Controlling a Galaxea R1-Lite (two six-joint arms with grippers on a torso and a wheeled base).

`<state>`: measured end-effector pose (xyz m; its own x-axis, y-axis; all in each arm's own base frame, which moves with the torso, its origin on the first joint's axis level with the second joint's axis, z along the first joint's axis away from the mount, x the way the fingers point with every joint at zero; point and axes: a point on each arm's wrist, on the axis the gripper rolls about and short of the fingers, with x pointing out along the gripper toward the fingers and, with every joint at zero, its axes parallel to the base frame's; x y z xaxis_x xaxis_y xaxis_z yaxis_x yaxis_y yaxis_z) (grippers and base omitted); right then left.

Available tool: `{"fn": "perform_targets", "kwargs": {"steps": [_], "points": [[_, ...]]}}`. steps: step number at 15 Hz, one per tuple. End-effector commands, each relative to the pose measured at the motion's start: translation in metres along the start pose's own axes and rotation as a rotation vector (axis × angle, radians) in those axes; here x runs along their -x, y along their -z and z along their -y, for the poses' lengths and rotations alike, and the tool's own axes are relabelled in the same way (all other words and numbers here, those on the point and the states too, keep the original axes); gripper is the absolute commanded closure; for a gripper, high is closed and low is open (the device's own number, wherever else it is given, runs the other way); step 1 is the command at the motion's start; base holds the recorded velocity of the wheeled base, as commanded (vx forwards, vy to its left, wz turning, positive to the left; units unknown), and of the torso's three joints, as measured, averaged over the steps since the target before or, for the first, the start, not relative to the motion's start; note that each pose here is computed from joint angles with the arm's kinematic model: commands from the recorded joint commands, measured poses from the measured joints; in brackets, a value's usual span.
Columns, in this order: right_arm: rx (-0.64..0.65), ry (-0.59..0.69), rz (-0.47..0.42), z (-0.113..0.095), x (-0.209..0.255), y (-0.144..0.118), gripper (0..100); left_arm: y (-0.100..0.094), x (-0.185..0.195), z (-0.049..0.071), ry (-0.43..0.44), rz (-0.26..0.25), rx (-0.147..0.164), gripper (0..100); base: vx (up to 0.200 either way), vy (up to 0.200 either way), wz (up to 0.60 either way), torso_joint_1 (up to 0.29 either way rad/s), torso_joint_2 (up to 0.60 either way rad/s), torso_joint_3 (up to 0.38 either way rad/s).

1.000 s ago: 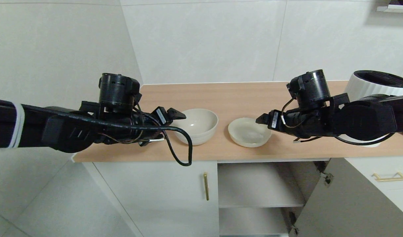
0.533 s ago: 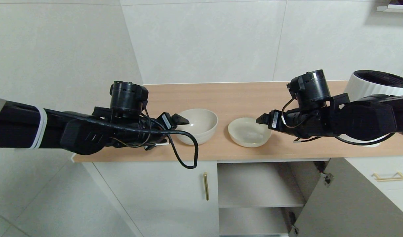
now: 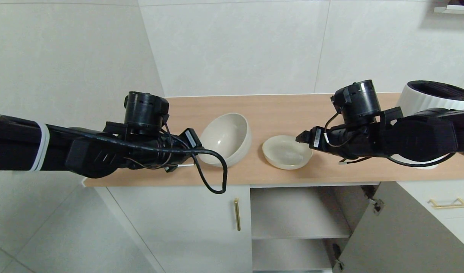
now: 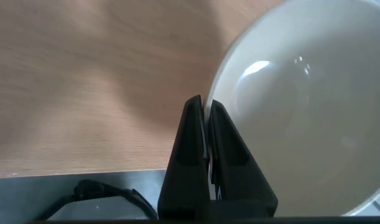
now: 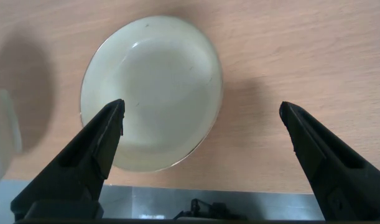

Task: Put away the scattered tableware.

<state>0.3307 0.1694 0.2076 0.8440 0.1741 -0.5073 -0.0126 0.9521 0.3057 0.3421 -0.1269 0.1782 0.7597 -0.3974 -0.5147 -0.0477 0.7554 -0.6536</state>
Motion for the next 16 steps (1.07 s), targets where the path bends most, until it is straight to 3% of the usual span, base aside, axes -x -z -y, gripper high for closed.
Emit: {"fn": "perform_targets", "kwargs": {"steps": [1, 5, 16], "points": [[0.013, 0.033, 0.006, 0.000, -0.005, 0.002, 0, -0.002, 0.005, 0.003, 0.013, 0.010, -0.002, 100, 0.000, 0.000, 0.00, 0.000, 0.00, 0.000], [0.087, 0.144, 0.031, 0.001, -0.023, 0.008, 0, -0.003, 0.011, 0.005, 0.023, 0.020, 0.003, 100, 0.000, 0.000, 0.00, 0.000, 0.00, 0.000], [0.114, 0.168, -0.014, 0.002, -0.043, 0.023, 0, -0.004, 0.015, 0.007, 0.028, 0.024, 0.002, 100, 0.000, 0.000, 0.00, 0.000, 0.00, 0.000]]}}
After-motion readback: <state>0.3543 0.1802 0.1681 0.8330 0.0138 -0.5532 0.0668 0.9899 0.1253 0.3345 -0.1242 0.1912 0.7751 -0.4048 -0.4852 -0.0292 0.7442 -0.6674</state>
